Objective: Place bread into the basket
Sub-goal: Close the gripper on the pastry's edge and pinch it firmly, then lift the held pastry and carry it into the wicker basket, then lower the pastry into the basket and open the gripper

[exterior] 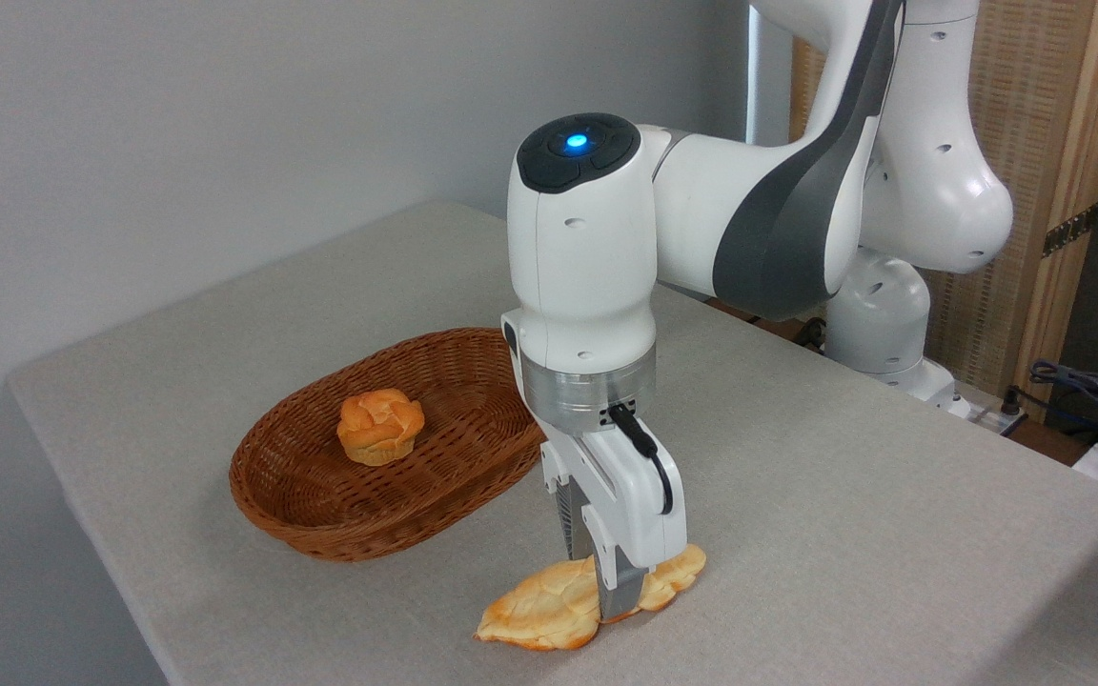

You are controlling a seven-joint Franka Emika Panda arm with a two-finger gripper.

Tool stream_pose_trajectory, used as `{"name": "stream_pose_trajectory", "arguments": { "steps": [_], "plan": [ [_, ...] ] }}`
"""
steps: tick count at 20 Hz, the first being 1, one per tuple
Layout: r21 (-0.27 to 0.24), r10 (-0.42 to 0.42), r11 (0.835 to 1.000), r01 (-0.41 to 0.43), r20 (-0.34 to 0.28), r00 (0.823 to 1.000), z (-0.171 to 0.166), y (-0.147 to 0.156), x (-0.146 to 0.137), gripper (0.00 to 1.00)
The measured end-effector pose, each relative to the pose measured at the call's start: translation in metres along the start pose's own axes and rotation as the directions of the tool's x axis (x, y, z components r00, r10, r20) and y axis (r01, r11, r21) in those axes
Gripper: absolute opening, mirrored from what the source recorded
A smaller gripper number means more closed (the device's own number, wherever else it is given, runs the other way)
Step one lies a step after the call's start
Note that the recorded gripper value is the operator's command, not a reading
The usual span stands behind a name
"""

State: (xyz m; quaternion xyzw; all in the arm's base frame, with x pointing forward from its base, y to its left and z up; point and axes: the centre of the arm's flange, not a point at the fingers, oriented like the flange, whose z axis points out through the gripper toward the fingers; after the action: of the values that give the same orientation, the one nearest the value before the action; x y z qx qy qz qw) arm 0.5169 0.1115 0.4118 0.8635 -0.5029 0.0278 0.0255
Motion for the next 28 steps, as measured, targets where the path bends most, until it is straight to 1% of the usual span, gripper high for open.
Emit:
{"name": "stream_pose_trajectory", "arguments": {
  "steps": [3, 8, 10, 12, 13, 15, 16, 18, 19, 23, 24, 25, 26, 27, 28],
  "plan": [
    [0.012, 0.000, 1.000, 0.000, -0.005, 1.000, -0.005, -0.001, 0.000, 0.43],
    [0.077, 0.010, 0.997, -0.007, -0.037, 0.999, -0.038, -0.006, 0.007, 0.43],
    [0.096, 0.020, 0.995, -0.014, -0.064, 0.998, -0.051, -0.004, 0.017, 0.43],
    [0.110, 0.024, 0.994, -0.010, -0.126, 0.992, -0.068, 0.001, 0.038, 0.43],
    [0.111, 0.022, 0.994, -0.006, -0.145, 0.989, -0.072, 0.003, 0.044, 0.43],
    [0.109, 0.003, 0.994, 0.021, -0.210, 0.978, -0.085, 0.010, 0.066, 0.43],
    [0.107, -0.005, 0.994, 0.030, -0.222, 0.975, -0.088, 0.013, 0.073, 0.43],
    [0.094, -0.035, 0.994, 0.059, -0.239, 0.970, -0.093, 0.025, 0.098, 0.44],
    [0.089, -0.043, 0.994, 0.066, -0.241, 0.970, -0.092, 0.029, 0.106, 0.44],
    [0.048, -0.090, 0.993, 0.104, -0.238, 0.967, -0.086, 0.057, 0.153, 0.46],
    [0.043, -0.099, 0.993, 0.112, -0.237, 0.966, -0.085, 0.060, 0.158, 0.52],
    [0.034, -0.122, 0.990, 0.134, -0.236, 0.964, -0.084, 0.064, 0.164, 0.63],
    [0.024, -0.152, 0.986, 0.163, -0.236, 0.960, -0.083, 0.068, 0.169, 0.83],
    [0.014, -0.188, 0.980, 0.197, -0.236, 0.953, -0.083, 0.070, 0.172, 0.93],
    [0.007, -0.210, 0.976, 0.218, -0.236, 0.949, -0.083, 0.071, 0.174, 0.99]
  ]
}}
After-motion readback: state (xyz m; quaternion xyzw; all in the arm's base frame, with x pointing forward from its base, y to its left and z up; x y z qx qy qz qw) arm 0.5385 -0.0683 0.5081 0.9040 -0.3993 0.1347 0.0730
